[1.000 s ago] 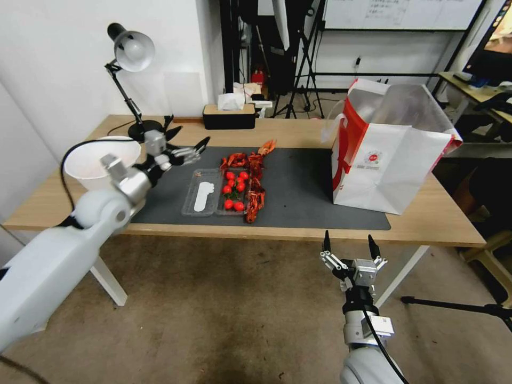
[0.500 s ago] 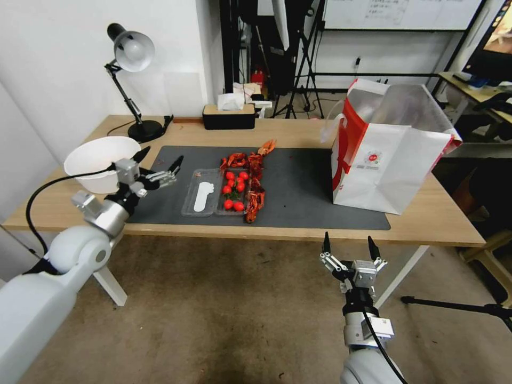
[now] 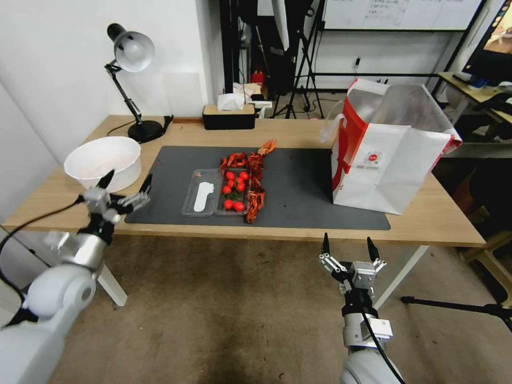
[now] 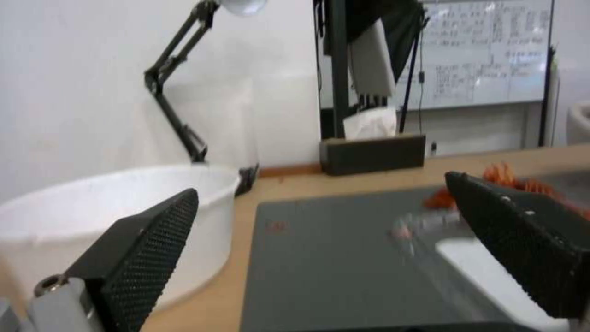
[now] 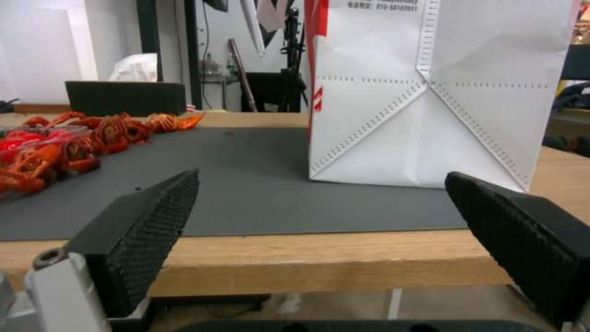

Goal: Pick up the trash from the table and place it into the takeout bag.

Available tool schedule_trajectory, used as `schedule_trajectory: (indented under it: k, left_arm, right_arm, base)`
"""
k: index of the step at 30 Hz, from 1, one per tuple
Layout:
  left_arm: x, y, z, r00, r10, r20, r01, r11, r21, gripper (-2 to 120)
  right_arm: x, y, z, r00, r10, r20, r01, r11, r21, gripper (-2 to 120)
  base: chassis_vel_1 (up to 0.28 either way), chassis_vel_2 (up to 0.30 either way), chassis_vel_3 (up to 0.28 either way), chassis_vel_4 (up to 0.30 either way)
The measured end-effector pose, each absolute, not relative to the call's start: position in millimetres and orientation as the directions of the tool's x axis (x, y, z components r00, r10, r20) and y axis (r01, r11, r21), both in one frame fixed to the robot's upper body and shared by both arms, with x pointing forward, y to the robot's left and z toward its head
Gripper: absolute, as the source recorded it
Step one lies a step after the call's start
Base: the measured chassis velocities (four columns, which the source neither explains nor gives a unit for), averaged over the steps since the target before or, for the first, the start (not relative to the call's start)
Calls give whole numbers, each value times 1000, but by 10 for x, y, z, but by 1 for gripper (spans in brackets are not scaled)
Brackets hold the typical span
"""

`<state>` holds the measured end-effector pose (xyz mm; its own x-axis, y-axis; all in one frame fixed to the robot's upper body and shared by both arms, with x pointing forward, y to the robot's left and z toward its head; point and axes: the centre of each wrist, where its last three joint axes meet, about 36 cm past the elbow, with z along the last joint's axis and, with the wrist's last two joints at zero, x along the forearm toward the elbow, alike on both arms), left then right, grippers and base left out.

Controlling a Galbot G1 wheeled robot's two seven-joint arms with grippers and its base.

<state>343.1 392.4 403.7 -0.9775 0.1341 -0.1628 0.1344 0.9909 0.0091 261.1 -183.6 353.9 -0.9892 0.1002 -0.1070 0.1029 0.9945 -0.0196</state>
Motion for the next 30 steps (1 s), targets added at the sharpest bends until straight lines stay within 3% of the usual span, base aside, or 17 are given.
schedule_trajectory:
  k: [9,30]
  left_arm:
    - [3038,3898,3723,-979,131,-154,127,991,30,100]
    - [2813,3900,3383,-979,164,-122,160,986,43,100]
  right_arm:
    - [2612,-1825,3510,-990,98,-101,100,995,-21,100]
    - [2626,-1826,3491,-990,95,-100,98,995,-23,100]
  base:
    - [0,0,0,0]
    - [0,0,0,0]
